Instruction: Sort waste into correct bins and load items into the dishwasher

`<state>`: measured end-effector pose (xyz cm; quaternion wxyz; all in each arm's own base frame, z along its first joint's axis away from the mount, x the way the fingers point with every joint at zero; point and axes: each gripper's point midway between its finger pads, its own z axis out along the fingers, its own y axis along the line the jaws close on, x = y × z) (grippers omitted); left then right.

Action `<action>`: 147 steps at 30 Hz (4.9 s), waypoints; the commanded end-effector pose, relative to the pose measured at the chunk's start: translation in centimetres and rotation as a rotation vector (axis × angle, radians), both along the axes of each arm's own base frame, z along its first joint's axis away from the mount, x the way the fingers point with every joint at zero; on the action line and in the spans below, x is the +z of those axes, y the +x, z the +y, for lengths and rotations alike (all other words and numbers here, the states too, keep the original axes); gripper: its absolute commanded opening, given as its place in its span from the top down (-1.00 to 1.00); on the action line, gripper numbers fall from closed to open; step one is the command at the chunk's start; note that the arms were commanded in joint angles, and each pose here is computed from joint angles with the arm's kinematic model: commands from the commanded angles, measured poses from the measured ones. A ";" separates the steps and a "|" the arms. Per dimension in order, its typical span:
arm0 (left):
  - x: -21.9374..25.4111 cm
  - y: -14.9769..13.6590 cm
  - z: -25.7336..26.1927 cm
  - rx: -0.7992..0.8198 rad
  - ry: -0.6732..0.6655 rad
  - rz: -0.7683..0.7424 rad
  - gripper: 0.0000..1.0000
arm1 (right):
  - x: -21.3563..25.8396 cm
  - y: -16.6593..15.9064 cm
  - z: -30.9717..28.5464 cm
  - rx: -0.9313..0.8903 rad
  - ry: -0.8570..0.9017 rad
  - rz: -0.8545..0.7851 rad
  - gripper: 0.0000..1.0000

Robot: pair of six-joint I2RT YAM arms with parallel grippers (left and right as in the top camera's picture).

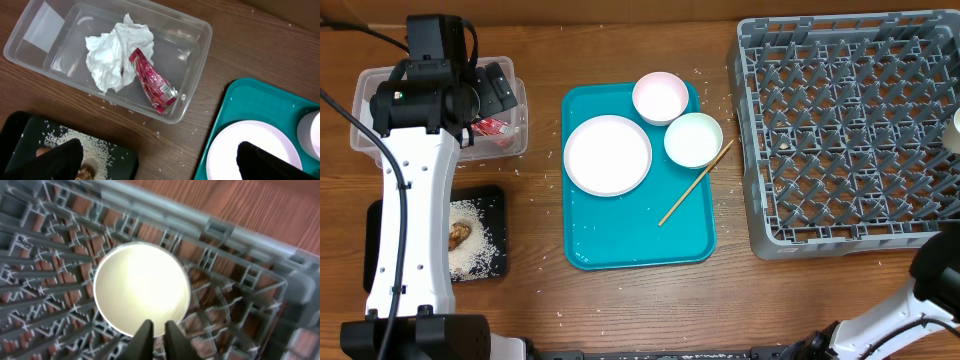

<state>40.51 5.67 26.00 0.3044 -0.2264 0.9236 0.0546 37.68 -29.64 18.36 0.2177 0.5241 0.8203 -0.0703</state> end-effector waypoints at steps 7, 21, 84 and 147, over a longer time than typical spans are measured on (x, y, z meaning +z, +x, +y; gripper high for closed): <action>0.7 0.1 0.0 0.008 -0.007 -0.022 -1.00 | -2.8 0.2 1.6 0.031 0.110 0.044 0.92; 0.7 0.1 0.0 0.008 -0.007 -0.022 -1.00 | -2.7 -0.1 4.7 0.081 0.254 0.026 0.92; 0.7 0.1 0.0 0.007 -0.007 -0.022 -1.00 | 5.7 2.9 1.3 0.100 -0.020 -0.201 0.90; 0.7 0.1 0.0 0.008 -0.007 -0.022 -1.00 | 4.6 3.8 5.2 0.204 0.008 -0.178 -0.56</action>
